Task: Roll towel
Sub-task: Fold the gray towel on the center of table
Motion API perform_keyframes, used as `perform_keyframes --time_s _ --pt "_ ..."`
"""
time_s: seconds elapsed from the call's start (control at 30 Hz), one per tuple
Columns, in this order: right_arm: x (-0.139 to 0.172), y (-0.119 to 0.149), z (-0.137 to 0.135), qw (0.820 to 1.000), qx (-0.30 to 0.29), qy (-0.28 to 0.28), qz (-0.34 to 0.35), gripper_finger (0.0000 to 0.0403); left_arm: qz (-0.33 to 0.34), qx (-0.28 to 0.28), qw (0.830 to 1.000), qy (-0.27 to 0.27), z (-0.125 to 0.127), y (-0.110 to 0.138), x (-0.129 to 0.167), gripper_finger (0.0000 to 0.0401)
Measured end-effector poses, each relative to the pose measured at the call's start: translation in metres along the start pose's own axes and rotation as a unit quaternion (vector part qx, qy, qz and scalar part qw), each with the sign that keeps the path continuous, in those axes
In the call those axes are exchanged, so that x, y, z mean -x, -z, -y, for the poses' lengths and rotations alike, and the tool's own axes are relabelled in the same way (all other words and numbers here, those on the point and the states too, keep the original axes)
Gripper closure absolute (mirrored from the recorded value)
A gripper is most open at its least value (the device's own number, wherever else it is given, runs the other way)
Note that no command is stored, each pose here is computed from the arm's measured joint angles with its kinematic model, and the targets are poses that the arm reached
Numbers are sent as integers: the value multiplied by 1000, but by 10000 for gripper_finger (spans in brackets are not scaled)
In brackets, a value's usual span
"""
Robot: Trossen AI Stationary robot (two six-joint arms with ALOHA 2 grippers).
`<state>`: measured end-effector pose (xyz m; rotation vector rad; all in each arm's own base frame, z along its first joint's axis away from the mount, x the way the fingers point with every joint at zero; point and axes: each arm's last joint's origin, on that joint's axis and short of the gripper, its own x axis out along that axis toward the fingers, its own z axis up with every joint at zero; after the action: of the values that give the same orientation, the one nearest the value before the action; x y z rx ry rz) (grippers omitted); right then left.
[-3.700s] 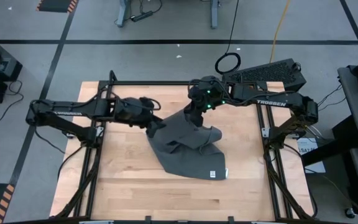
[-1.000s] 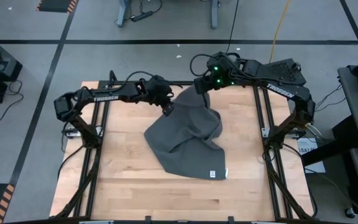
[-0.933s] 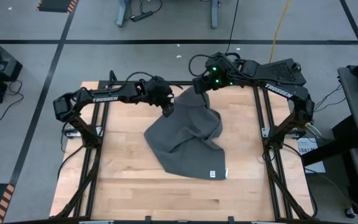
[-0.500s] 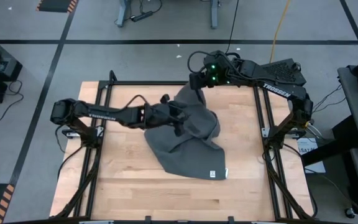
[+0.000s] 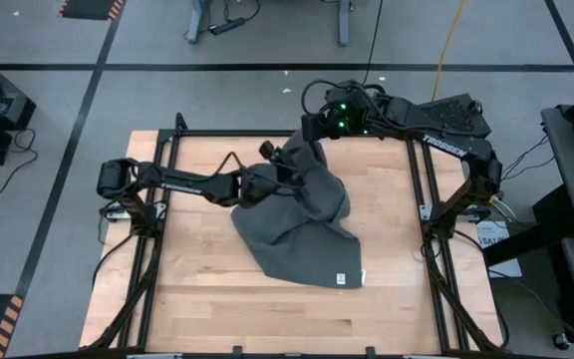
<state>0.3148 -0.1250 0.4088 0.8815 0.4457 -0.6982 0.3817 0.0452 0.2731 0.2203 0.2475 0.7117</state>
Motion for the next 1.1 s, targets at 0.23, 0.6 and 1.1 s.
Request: perform_keyframes --time_s 0.23,0.6,1.1 --pt "1 7 -6 1000 10 -11 -12 403 -18 -15 998 -62 -41 8 -25 131" --pt "11 16 1 998 33 24 -53 403 -32 -21 997 -70 -122 -21 1 131" --pt "12 17 5 995 63 39 -64 403 -124 232 903 341 -126 -23 39 131"
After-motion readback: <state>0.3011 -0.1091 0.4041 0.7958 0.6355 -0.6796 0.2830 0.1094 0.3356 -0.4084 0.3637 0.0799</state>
